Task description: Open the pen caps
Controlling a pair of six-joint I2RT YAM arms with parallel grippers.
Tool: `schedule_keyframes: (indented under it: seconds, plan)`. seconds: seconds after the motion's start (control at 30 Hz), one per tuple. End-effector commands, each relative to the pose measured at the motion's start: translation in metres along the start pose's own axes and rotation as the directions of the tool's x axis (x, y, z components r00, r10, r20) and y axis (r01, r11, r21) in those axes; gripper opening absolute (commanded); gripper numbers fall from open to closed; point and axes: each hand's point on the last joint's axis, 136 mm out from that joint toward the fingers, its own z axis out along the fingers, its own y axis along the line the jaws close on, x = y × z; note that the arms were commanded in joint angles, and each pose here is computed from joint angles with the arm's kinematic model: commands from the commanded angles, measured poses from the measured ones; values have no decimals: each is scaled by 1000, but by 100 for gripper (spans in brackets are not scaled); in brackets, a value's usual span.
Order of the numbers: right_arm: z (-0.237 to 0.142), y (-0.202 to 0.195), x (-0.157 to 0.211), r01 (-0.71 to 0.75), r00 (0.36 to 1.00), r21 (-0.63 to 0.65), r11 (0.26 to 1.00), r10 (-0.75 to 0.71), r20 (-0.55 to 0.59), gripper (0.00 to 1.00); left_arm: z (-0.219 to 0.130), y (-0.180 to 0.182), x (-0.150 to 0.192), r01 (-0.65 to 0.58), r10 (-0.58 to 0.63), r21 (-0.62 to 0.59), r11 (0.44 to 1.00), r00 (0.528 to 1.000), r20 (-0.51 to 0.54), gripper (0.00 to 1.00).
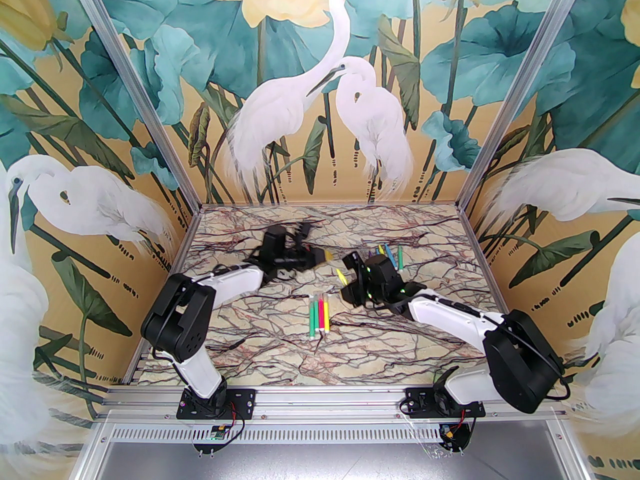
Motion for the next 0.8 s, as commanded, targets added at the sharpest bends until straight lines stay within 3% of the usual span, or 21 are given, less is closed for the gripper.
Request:
schedule_keyframes:
  seconds: [0.0, 0.13, 0.27, 0.43, 0.77]
  plan:
    - [-4, 3, 10, 11, 1000, -19, 1000, -12, -25, 0, -10, 11, -18, 19, -13, -69, 997, 996, 86, 0]
    - [-2, -13, 2, -27, 1000, 52, 998, 26, 15, 0, -13, 24, -14, 24, -15, -128, 991, 998, 66, 0]
    - [-3, -45, -13, -111, 993, 171, 979, 102, 61, 0, -18, 52, -2, 0, 2, -280, 960, 1000, 7, 0]
    - [2, -81, -28, -187, 982, 308, 933, 168, 90, 0, -34, 94, 19, -65, 9, -511, 857, 994, -111, 0]
    - [36, -132, -42, -247, 967, 486, 839, 242, 73, 0, -45, 137, 37, -178, -20, -695, 696, 963, -267, 0]
